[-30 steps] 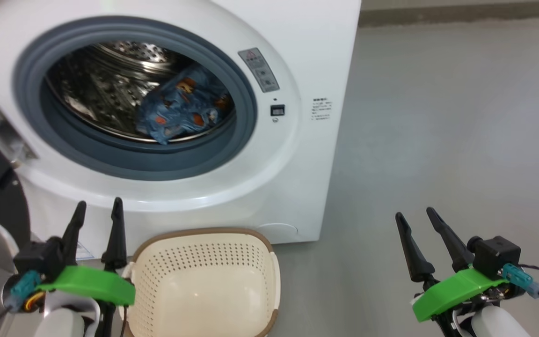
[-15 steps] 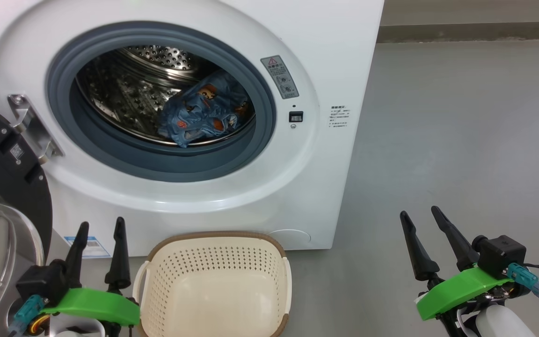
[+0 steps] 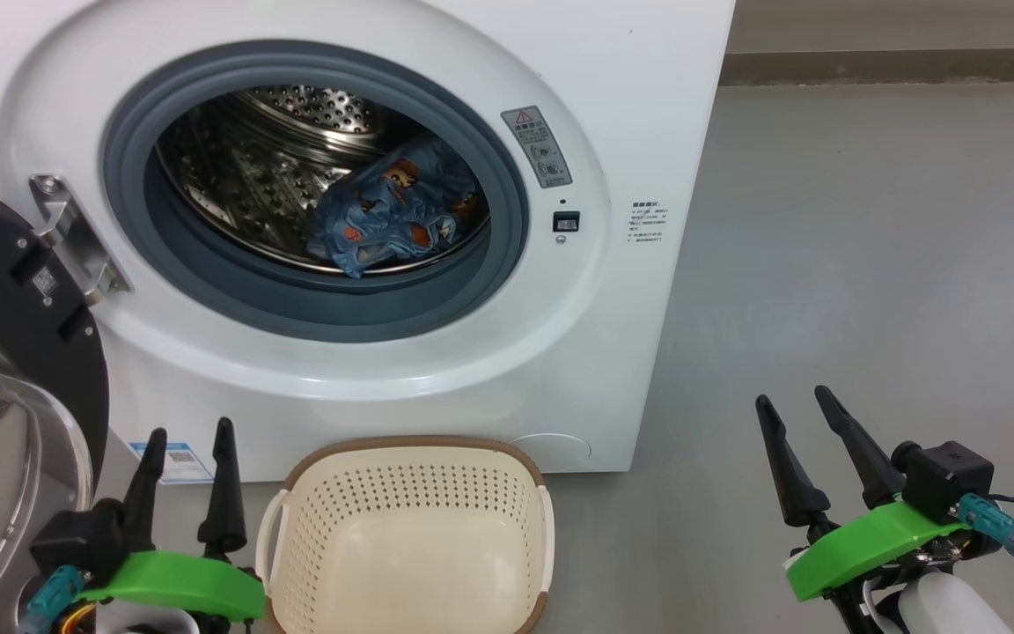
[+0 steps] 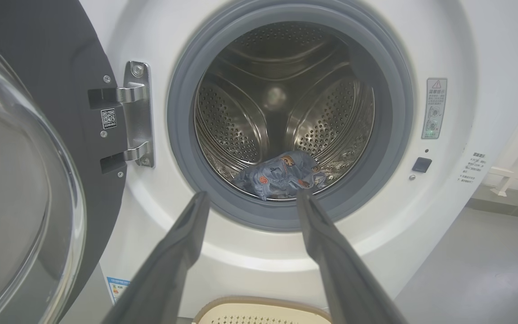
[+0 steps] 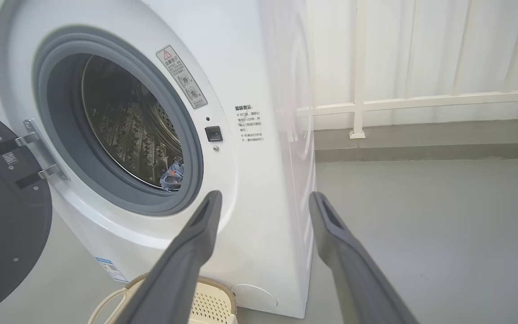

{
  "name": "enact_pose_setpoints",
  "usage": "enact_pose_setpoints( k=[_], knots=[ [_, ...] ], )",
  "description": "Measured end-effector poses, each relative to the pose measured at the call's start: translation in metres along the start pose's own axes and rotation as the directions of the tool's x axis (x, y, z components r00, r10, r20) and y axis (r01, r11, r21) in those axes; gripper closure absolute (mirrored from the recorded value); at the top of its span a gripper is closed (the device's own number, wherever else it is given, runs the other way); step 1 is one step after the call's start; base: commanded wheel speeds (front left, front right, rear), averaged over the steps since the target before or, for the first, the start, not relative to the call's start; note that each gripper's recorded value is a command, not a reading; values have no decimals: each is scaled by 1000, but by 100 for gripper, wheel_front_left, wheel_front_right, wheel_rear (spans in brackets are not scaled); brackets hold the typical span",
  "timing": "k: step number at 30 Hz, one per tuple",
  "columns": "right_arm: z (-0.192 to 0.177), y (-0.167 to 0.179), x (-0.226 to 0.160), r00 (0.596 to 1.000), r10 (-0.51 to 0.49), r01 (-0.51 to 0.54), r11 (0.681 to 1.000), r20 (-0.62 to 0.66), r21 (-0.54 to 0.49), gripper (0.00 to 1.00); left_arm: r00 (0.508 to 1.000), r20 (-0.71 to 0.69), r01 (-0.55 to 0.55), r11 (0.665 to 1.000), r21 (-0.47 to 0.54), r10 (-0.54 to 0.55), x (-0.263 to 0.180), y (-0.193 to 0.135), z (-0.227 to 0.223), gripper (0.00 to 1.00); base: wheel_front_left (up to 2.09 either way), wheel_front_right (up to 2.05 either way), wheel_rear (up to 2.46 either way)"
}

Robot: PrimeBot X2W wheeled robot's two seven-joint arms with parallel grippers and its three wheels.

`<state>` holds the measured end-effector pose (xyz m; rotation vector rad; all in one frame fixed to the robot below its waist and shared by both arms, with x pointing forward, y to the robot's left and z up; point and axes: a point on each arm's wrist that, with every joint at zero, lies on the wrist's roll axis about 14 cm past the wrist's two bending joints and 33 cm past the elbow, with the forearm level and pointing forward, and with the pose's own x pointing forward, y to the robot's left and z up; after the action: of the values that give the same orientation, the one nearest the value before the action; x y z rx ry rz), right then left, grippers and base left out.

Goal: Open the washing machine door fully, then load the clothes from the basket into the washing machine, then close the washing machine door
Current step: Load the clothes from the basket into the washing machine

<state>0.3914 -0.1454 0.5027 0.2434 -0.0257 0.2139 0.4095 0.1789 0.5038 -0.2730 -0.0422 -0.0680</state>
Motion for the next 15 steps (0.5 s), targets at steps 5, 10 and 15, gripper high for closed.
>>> enact_pose_setpoints(
  k=[5, 10, 15],
  knots=[
    [0, -1, 0, 1000, 0, 0, 1000, 0, -3, 0, 1000, -3, 0, 1000, -3, 0, -1, -1, -2, 0, 0, 0, 0],
    [1, -1, -1, 1000, -2, 2, 1000, 0, -4, 0, 1000, -4, 1, 1000, -9, -1, 0, -2, -2, 0, 0, 0, 0],
    [1, -2, -1, 1000, -3, 3, 1000, 2, -4, 0, 1000, -3, 1, 1000, -9, -1, 0, -2, -2, 0, 0, 0, 0]
  ],
)
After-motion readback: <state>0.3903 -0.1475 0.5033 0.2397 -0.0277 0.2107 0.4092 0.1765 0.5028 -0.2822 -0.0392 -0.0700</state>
